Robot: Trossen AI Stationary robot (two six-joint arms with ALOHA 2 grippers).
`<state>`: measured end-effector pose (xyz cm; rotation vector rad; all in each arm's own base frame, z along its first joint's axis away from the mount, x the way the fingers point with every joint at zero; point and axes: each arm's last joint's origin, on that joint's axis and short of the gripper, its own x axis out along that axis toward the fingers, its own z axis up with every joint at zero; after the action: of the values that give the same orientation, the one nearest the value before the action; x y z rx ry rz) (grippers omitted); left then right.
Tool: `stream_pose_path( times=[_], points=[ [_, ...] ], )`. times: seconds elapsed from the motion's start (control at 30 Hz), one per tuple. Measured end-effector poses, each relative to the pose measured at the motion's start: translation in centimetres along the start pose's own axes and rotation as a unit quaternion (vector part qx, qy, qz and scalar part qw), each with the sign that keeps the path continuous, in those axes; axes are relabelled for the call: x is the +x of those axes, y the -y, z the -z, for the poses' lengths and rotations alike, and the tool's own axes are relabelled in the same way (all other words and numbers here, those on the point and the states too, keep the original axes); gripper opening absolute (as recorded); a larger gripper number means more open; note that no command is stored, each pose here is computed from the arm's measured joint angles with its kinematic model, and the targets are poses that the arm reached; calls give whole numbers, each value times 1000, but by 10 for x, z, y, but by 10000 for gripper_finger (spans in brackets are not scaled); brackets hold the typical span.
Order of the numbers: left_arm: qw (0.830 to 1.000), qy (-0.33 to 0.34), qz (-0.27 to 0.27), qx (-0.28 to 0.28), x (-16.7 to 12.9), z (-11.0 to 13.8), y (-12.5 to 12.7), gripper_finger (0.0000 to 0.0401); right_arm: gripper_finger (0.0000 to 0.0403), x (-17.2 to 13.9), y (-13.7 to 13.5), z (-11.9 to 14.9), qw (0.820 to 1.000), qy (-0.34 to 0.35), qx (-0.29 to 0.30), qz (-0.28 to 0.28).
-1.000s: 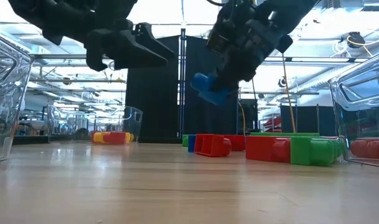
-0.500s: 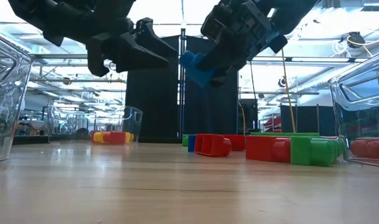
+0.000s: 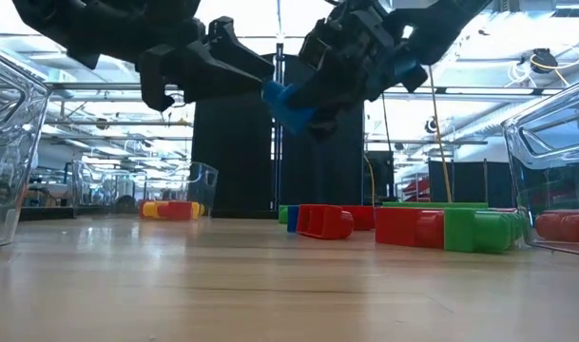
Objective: Sort blocks by size
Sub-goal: Put the one-stud blue game piece into the top transparent bin
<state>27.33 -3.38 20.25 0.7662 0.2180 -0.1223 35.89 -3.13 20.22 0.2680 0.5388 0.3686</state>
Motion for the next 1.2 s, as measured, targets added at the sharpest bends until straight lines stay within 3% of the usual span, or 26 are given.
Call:
stream_pose_path(
  times=[0.57,1.07,1.2],
  points=[
    [999,-36,27,17,34,9,11,256,123,9,13,12,1000,-20,15,-16],
    [998,-54,34,16,42,18,15,252,123,9,12,12,999,-19,0,-31],
    [998,-54,29,-18,43,16,13,231,123,9,12,12,999,-19,-3,-31]
  ],
)
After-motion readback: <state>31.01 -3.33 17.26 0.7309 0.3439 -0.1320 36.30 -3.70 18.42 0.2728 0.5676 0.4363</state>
